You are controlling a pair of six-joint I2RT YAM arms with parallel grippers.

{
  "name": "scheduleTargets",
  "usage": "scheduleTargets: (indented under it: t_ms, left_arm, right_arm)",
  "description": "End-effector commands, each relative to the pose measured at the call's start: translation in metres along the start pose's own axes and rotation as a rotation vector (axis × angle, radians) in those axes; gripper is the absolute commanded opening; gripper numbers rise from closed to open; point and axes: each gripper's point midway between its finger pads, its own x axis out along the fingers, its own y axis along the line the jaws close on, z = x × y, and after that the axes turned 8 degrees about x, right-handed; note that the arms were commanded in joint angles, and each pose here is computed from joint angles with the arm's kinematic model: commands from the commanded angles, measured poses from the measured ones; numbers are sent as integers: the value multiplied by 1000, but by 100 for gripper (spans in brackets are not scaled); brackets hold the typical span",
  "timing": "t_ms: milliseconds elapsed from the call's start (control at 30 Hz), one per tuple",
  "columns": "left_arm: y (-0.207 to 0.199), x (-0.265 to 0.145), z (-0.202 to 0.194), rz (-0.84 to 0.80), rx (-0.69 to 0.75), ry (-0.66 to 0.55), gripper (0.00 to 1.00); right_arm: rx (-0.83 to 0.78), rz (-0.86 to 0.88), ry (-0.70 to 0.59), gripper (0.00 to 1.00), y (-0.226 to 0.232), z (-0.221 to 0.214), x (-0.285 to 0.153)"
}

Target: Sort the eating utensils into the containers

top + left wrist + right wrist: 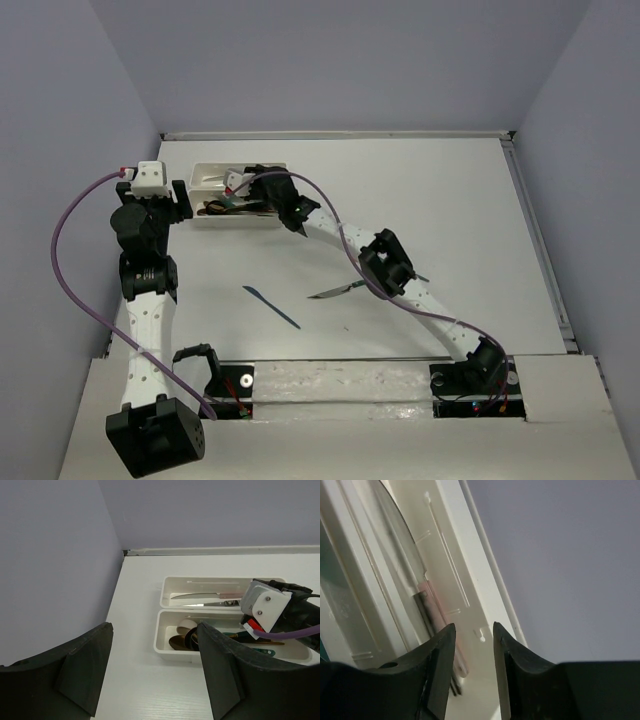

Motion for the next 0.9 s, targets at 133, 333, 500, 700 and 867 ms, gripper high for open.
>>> scheduleTargets:
  t_ms: [133,333,500,700,867]
  left_arm:
    - [7,-1,31,8,9,-79,80]
    - [7,-1,29,7,13,-76,80]
    - [12,-3,28,32,25,-71,80]
    - [14,-6,29,32,26,-82,80]
    - [15,-10,30,30,29,-88,80]
  right_arm:
    - [89,-76,-20,50,-38,24,-10]
    - [163,-122,-44,61,-54,84,-39]
    - [439,46,11,91,-44,158,-128]
    - [677,325,188,88,57,143,-229]
    - [728,511,478,86,157,111,-282]
